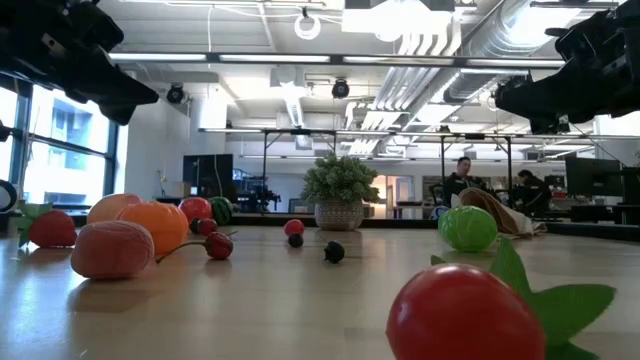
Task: Pick and placing Produce into tupperware
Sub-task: Move the container to the center of the table
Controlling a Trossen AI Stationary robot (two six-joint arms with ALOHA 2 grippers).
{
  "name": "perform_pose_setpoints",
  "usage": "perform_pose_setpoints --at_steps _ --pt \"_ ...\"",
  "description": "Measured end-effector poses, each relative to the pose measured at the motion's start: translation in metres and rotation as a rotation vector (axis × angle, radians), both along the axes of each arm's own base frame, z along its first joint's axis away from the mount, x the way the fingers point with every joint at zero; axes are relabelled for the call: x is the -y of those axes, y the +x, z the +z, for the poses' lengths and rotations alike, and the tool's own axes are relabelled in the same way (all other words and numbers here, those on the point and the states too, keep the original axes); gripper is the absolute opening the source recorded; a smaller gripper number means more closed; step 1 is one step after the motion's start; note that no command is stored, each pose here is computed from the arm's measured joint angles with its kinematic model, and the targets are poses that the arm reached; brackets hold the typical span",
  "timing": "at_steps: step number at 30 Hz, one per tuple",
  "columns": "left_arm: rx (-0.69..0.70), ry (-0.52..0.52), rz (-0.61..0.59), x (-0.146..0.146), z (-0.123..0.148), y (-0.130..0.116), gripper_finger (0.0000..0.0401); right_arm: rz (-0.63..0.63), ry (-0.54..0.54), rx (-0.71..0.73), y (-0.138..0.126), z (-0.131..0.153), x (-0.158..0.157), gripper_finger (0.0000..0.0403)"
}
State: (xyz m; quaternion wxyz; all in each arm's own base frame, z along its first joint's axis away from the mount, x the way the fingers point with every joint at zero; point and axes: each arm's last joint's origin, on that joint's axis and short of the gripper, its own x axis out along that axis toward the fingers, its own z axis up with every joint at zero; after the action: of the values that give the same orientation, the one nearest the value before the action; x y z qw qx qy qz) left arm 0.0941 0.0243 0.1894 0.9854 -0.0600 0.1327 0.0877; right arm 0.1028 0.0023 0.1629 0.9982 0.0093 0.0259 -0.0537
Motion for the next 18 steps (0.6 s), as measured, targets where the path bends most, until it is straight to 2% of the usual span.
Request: perform_pose_setpoints --at_steps 6,14,18 --pt "-0.016 -0.005 0.0 0.0001 -0.0016 -0.0004 0.0014 -0.001 0.006 0.014 0.0001 0.0012 0.0 0.0068" --pt "-0.018 -0.006 0.0 0.0002 -0.0018 -0.0005 0.0014 -0.006 0.199 0.064 0.0001 0.0041 0.0 0.0068" --pt "-0.091 -0.072 0.003 0.0012 -0.0093 -0.0029 0.0014 -0.008 0.288 0.075 0.0001 0.0042 0.0 0.0068"
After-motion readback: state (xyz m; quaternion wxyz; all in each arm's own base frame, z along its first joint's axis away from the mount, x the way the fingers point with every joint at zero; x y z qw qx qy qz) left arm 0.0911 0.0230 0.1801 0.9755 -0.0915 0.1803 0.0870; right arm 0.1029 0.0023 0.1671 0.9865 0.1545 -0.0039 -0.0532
